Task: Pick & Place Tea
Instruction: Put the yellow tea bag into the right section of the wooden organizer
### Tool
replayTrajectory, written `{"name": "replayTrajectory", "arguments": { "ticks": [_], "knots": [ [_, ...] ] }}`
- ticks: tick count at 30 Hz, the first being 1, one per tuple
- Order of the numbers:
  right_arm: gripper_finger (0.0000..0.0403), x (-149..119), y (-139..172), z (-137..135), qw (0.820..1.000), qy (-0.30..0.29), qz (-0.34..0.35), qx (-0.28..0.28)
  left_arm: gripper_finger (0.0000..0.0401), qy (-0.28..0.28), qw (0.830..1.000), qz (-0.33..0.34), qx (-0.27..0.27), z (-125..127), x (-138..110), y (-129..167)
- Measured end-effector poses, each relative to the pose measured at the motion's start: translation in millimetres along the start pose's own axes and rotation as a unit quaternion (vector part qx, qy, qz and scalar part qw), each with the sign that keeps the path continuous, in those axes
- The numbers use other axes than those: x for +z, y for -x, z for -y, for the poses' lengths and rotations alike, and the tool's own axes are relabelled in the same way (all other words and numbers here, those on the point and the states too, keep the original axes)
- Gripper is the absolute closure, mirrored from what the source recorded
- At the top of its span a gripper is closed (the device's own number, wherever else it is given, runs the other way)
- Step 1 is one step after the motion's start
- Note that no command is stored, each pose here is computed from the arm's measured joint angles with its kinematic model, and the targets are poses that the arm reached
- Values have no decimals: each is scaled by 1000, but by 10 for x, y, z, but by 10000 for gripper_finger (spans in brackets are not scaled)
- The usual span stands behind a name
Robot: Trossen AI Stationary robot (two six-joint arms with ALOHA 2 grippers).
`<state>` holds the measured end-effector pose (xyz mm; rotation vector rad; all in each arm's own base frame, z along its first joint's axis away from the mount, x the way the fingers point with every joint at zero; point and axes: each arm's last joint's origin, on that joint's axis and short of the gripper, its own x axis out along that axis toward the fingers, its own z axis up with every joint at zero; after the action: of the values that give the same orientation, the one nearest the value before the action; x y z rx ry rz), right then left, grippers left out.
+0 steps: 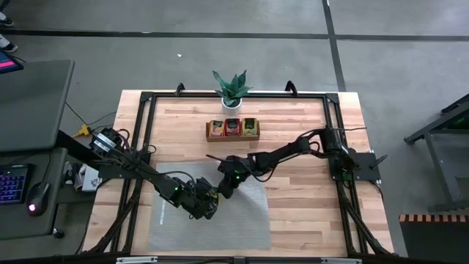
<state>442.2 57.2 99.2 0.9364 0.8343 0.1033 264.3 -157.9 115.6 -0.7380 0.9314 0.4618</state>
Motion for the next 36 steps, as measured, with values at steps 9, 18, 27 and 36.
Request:
{"name": "replayTrajectory", "arguments": {
  "ticks": [9, 18, 27, 36],
  "knots": [
    [402, 22, 79, -64, 1000, 20, 4, -4, 400, -5, 1000, -2, -18, 31, 39, 98],
    [403, 15, 87, -62, 1000, 21, 0, -11, 400, -16, 999, 3, -40, 55, 104, 279],
    [403, 23, 99, -76, 1000, 22, 4, -11, 400, -14, 999, 34, -27, 15, 188, 485],
    [402, 98, 303, -259, 999, 45, 25, -14, 400, -9, 998, 57, 7, -72, 235, 628]
  ]
}}
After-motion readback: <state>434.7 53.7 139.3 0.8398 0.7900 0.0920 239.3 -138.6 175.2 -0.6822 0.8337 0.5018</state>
